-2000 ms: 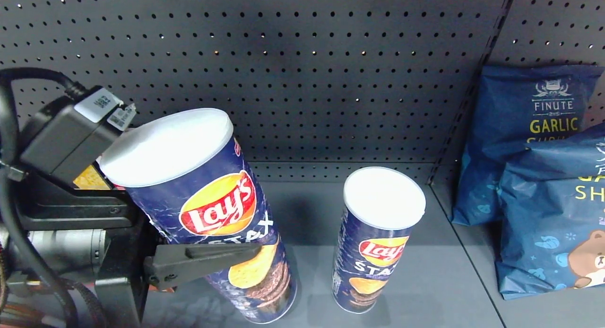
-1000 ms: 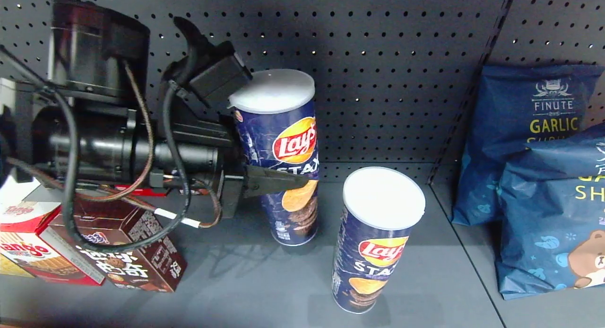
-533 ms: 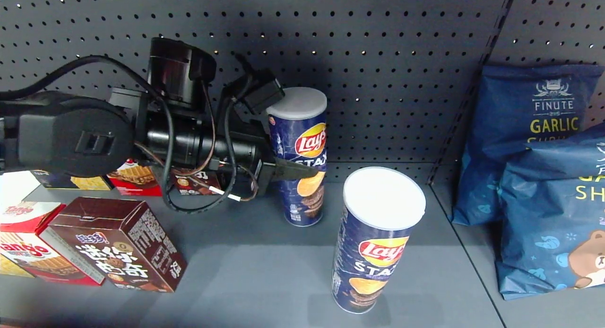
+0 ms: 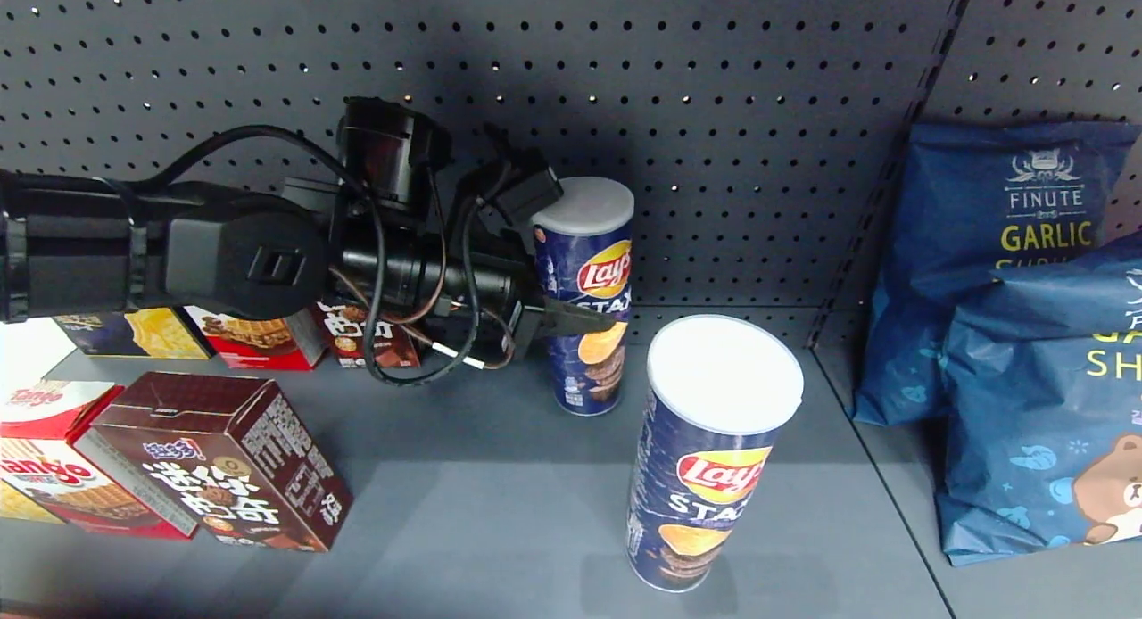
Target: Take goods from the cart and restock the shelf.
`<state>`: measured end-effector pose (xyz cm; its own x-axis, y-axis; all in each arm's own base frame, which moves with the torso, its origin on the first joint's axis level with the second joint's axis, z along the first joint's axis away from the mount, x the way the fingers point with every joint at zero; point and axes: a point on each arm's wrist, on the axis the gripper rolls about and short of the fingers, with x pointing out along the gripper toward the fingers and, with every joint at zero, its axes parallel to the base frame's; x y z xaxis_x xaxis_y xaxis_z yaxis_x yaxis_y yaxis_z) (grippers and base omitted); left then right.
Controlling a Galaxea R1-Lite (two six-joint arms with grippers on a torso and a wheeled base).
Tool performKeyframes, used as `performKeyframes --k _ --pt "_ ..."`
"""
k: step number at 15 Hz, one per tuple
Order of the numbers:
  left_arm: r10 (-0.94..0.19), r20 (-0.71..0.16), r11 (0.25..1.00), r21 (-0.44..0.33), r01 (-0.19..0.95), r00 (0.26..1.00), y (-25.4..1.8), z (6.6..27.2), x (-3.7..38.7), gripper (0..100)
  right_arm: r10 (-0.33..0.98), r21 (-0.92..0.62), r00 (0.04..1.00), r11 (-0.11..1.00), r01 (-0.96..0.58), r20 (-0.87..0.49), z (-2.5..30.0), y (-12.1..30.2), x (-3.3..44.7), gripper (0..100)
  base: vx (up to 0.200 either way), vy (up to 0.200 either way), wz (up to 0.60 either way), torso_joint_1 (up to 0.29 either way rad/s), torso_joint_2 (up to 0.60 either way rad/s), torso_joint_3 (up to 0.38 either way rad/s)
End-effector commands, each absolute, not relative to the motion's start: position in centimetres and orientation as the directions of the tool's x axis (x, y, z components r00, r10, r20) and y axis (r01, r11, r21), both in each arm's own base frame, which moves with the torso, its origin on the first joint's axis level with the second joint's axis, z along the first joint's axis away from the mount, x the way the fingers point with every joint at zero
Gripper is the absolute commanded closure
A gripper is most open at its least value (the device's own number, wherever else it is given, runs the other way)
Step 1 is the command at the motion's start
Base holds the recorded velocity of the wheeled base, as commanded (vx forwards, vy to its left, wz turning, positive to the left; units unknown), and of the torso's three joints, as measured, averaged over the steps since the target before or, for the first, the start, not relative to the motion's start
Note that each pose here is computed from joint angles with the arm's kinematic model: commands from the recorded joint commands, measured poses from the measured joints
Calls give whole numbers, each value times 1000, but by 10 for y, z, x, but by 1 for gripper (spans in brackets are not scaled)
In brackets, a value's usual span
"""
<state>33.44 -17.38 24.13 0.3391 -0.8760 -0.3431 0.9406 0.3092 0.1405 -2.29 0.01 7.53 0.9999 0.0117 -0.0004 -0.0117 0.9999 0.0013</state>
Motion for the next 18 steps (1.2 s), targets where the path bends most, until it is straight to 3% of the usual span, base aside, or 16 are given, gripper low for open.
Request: performKeyframes --k 1,14,15,18 --pt "-875 -348 308 136 942 336 -177 236 341 100 12 0 1000 1000 -12 -2 75 0 -23 0 0 0 0 0 0 0" --pt "-885 -334 291 149 945 325 -193 226 354 100 12 2 1000 1000 -12 -2 75 0 -23 0 0 0 0 0 0 0" --pt "-885 -334 291 149 945 325 -193 226 354 0 12 2 1000 1000 -12 -2 75 0 -23 0 0 0 0 0 0 0" --pt "-886 -333 287 153 946 323 -194 226 353 0 12 2 1000 1000 -12 -2 75 0 -23 0 0 0 0 0 0 0"
